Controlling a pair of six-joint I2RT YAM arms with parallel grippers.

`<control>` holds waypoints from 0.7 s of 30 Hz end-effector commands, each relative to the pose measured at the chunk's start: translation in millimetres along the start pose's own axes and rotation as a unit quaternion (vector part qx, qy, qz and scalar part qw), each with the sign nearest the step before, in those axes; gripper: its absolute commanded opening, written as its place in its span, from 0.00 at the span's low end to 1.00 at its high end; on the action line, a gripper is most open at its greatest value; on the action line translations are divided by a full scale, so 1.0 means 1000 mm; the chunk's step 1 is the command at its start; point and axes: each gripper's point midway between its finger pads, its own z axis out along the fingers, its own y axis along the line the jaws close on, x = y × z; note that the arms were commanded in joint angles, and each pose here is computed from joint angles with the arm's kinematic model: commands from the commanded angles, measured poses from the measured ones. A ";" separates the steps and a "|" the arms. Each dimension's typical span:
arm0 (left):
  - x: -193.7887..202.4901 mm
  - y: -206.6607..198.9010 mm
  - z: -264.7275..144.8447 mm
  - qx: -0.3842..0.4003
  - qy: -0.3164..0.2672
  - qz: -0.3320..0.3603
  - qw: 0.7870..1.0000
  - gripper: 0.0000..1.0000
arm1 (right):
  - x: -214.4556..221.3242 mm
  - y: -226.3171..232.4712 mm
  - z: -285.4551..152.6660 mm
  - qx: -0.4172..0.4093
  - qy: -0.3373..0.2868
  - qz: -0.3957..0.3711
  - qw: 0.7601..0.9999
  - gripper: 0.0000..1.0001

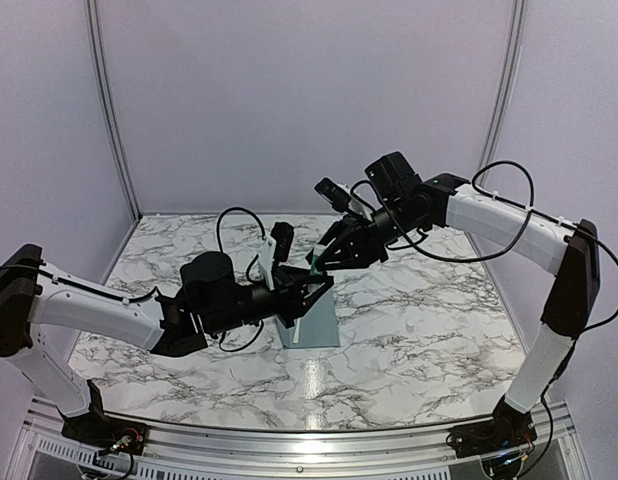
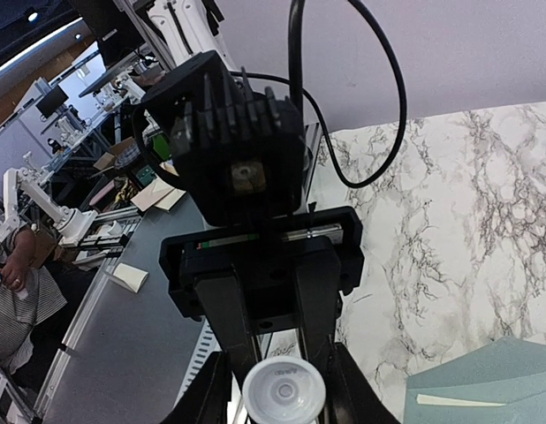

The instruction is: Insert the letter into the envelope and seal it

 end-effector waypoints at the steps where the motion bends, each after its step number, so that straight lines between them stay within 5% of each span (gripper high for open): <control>1: -0.023 -0.004 0.004 0.010 -0.038 -0.005 0.999 0.19 | -0.002 0.002 0.005 -0.011 -0.003 0.000 1.000 0.29; 15: -0.023 -0.003 0.007 0.010 -0.042 -0.011 0.999 0.19 | 0.003 0.001 0.011 -0.014 0.001 0.007 1.000 0.24; 21: -0.022 0.001 0.007 0.002 -0.043 -0.015 0.999 0.21 | 0.001 0.003 0.011 -0.019 -0.001 0.008 1.000 0.05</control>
